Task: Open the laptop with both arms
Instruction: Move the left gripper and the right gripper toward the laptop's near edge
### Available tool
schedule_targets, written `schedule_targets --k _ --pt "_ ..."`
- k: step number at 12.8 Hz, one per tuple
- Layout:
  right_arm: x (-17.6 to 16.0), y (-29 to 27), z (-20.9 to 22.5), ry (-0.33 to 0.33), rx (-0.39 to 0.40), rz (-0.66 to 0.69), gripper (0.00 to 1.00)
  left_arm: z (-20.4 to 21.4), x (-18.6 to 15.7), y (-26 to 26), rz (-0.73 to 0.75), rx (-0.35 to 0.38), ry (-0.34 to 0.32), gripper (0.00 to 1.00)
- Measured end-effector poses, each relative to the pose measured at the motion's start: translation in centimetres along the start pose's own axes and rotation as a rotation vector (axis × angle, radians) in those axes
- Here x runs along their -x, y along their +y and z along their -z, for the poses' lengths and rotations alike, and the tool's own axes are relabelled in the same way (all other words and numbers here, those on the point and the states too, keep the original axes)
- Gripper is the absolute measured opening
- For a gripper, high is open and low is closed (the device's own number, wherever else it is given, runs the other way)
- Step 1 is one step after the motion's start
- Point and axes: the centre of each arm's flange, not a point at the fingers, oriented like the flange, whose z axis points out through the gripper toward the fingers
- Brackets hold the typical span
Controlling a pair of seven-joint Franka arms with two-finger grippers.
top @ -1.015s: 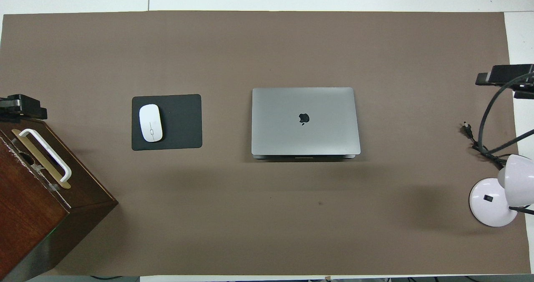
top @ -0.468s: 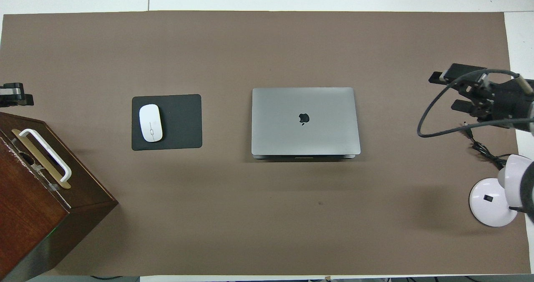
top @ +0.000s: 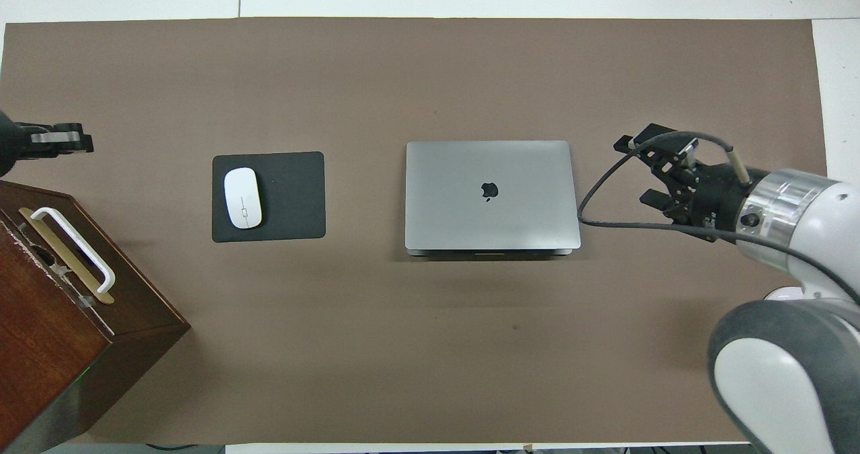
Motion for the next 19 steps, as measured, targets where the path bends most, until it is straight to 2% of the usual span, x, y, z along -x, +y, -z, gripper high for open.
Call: schedule_targets --k 7,12,15,19 --pt "6.9 3.0 -3.4 0.001 -0.07 -0.14 1.0 -5.1 6.7 6.0 -0.092 0.079 0.114 0.01" --pt "9.3 5.6 -5.6 -0.007 -0.098 -0.207 1.0 -9.7 13.0 10.9 -0.188 0.132 0.209 0.01" --pt "11.1 6.4 -6.7 -0.012 -0.122 -0.241 1.0 -11.6 15.6 13.3 -0.237 0.167 0.278 0.01" --pt "13.3 7.5 -9.8 -0.03 -0.092 -0.279 1.0 -15.3 20.2 15.9 -0.295 0.214 0.354 0.01"
